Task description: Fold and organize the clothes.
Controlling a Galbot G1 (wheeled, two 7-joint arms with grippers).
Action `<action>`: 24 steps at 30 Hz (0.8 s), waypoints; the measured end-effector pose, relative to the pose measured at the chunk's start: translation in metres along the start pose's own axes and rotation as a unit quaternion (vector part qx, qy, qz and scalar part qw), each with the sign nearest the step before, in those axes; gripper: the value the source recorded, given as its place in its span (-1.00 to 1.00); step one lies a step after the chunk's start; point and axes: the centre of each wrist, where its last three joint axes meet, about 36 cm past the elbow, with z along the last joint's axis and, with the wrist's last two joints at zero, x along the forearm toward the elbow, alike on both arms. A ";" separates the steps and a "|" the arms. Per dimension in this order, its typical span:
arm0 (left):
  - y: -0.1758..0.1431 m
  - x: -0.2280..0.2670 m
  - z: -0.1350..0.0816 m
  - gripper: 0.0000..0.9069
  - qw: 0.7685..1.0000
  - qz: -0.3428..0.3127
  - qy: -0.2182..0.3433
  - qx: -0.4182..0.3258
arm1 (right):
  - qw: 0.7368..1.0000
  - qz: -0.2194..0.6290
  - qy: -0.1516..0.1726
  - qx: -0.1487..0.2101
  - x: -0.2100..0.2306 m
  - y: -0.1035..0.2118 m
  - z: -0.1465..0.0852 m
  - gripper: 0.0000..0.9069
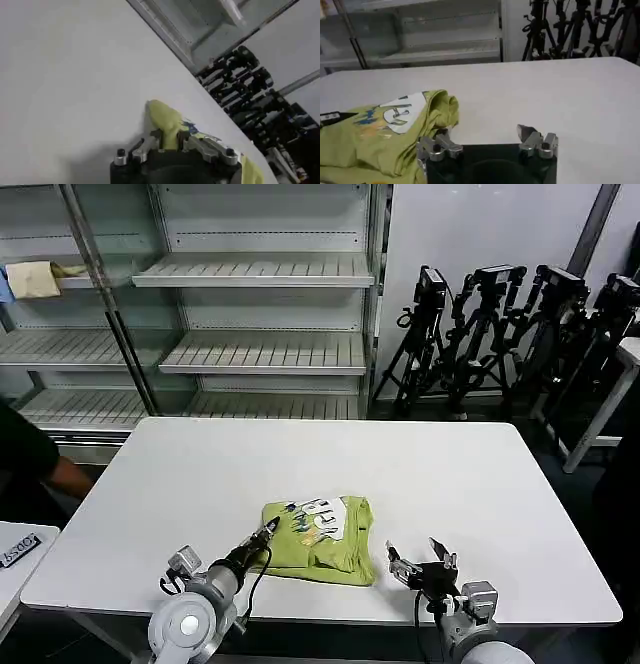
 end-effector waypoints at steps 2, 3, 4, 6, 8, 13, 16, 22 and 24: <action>0.000 0.000 -0.001 -0.96 1.000 0.003 -0.003 0.008 | 1.000 0.000 0.000 0.000 0.000 0.000 0.000 1.00; 0.000 0.000 -0.001 -0.96 1.000 0.004 -0.005 0.012 | 1.000 0.001 0.000 -0.001 0.000 0.000 0.000 1.00; 0.000 0.001 -0.001 -0.96 1.000 0.006 -0.007 0.017 | 1.000 0.001 0.000 -0.001 0.000 0.000 0.000 1.00; 0.000 0.001 -0.001 -0.96 1.000 0.010 -0.010 0.027 | 1.000 0.001 0.000 -0.001 0.000 0.000 0.000 1.00; -0.001 0.002 -0.001 -0.96 0.999 0.014 -0.012 0.036 | 1.000 0.001 -0.001 -0.002 0.000 0.000 -0.001 1.00; -0.002 0.005 -0.001 -0.96 0.998 0.023 -0.018 0.057 | 1.000 0.003 -0.002 -0.002 0.001 0.000 -0.002 1.00; -0.001 0.006 -0.003 -0.96 0.997 0.025 -0.021 0.068 | 1.000 0.004 -0.004 -0.003 0.001 0.000 -0.002 1.00; 0.006 0.016 -0.013 -0.96 0.997 0.020 -0.031 0.075 | 1.000 0.001 -0.005 -0.004 0.001 0.000 -0.004 1.00; 0.010 0.021 -0.022 -0.96 0.997 0.014 -0.038 0.068 | 1.000 -0.001 -0.007 -0.005 0.000 0.000 -0.004 1.00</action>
